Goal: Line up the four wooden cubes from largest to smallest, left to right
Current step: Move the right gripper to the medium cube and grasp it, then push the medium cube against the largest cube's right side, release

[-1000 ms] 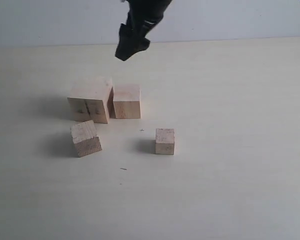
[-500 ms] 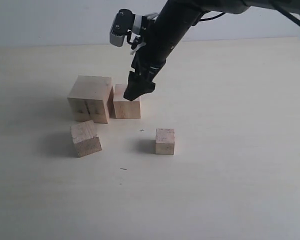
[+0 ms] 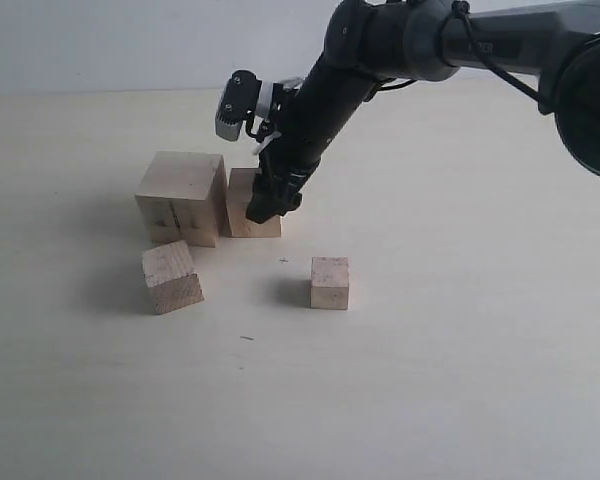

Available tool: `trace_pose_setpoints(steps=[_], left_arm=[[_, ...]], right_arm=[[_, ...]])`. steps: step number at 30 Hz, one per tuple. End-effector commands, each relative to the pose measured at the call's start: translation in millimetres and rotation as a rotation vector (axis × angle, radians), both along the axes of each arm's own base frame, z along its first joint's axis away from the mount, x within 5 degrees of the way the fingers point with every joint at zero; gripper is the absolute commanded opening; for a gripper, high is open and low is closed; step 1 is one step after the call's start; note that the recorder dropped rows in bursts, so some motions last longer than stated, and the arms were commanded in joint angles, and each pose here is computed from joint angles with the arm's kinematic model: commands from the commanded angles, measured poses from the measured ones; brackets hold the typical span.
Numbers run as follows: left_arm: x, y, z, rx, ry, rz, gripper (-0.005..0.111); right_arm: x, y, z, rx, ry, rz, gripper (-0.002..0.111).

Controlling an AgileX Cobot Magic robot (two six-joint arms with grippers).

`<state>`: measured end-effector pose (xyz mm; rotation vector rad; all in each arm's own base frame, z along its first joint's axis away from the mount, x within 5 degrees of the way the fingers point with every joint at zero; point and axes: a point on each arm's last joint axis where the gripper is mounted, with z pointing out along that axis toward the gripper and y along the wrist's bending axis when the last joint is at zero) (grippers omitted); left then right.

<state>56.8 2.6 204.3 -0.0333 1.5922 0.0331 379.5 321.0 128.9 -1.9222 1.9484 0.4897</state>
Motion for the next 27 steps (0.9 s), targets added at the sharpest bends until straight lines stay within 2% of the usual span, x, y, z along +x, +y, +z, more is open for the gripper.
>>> trace_pose_setpoints(steps=[1, 5, 11, 15, 21, 27], left_arm=[[-0.4, 0.0, -0.3, -0.006, -0.008, 0.001, 0.003], [-0.4, 0.0, -0.3, -0.006, -0.008, 0.001, 0.003], [-0.4, 0.0, -0.3, -0.006, -0.008, 0.001, 0.003], [-0.4, 0.0, -0.3, -0.006, -0.008, 0.001, 0.003], [-0.4, 0.0, -0.3, -0.006, -0.008, 0.001, 0.003], [-0.4, 0.0, -0.3, -0.006, -0.008, 0.001, 0.003]], right_arm=[[-4.0, 0.0, 13.6, 0.009, -0.001, 0.02, 0.033], [-9.6, -1.9, 25.6, 0.007, 0.036, 0.03, 0.0], [-14.3, -4.1, 31.9, -0.009, 0.095, -0.002, 0.0], [-17.8, 3.8, 23.6, -0.008, 0.096, 0.003, 0.0], [-18.0, 22.9, 16.6, 0.03, -0.035, 0.008, 0.0], [-13.4, 26.1, 13.5, 0.046, -0.109, 0.025, 0.0]])
